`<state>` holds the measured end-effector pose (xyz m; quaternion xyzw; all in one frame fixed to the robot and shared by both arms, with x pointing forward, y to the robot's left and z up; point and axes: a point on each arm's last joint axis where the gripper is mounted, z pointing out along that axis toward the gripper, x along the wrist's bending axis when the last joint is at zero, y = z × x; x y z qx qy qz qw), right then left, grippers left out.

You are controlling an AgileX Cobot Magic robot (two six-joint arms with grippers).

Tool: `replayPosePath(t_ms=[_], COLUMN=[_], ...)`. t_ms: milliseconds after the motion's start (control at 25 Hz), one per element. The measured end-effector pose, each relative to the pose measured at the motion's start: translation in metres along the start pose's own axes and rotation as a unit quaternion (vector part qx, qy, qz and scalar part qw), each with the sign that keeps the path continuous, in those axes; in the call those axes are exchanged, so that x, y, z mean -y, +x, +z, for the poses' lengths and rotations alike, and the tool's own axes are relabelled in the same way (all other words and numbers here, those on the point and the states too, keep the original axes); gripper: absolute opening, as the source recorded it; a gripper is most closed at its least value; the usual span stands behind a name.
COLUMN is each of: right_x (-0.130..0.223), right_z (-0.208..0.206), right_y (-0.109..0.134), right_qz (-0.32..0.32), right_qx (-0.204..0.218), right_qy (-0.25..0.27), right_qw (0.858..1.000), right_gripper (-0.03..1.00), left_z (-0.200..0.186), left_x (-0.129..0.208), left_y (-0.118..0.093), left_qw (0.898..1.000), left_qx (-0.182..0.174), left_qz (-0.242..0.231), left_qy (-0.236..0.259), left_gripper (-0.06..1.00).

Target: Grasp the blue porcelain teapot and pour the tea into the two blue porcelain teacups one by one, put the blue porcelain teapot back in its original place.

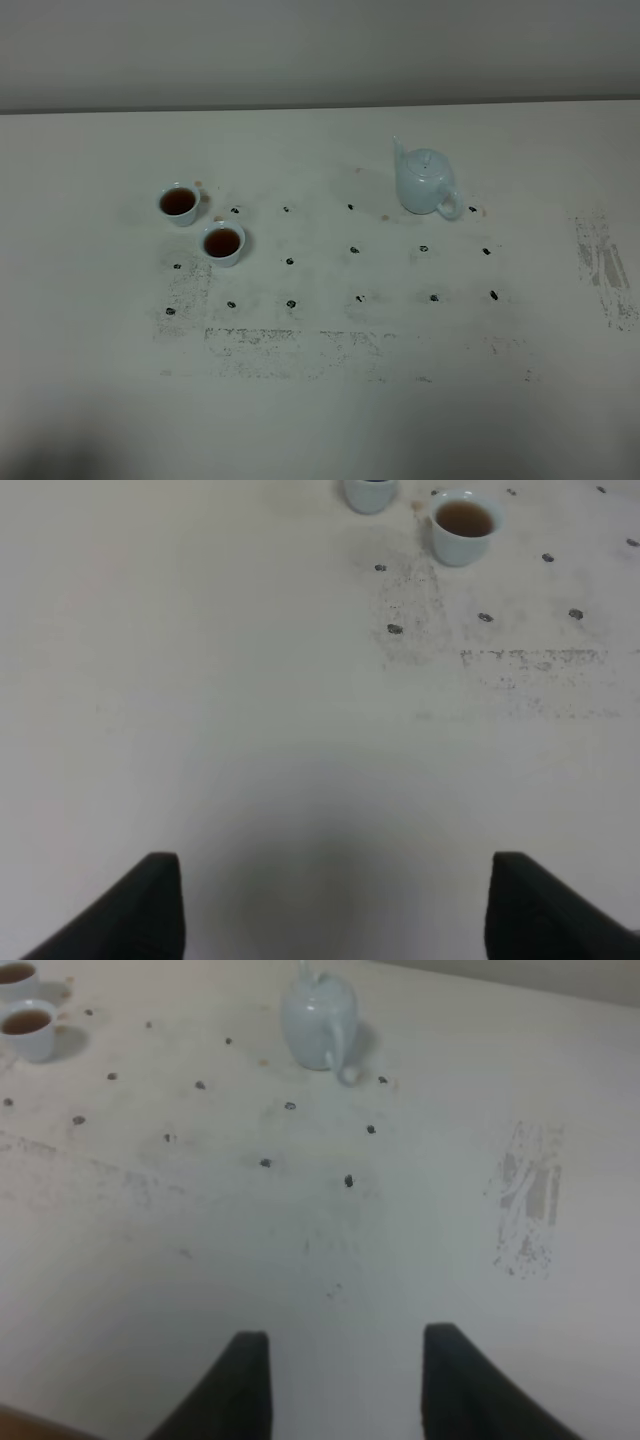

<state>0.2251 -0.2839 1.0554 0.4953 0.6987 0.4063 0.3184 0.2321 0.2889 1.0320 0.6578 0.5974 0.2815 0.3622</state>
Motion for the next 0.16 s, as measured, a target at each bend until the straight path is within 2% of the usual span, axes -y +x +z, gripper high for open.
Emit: replayPosePath(t_ms=[160], right_x=[0.0000], right_z=[0.0000], right_y=[0.0000], right_qz=[0.000], right_qx=[0.000], right_qy=[0.000], right_qw=[1.000], right_gripper=[0.34], left_z=[0.0000], left_x=[0.0000], left_y=[0.0000], left_qw=[1.000], left_qx=[0.000], left_qz=[0.000], left_qy=[0.000], left_gripper=[0.61])
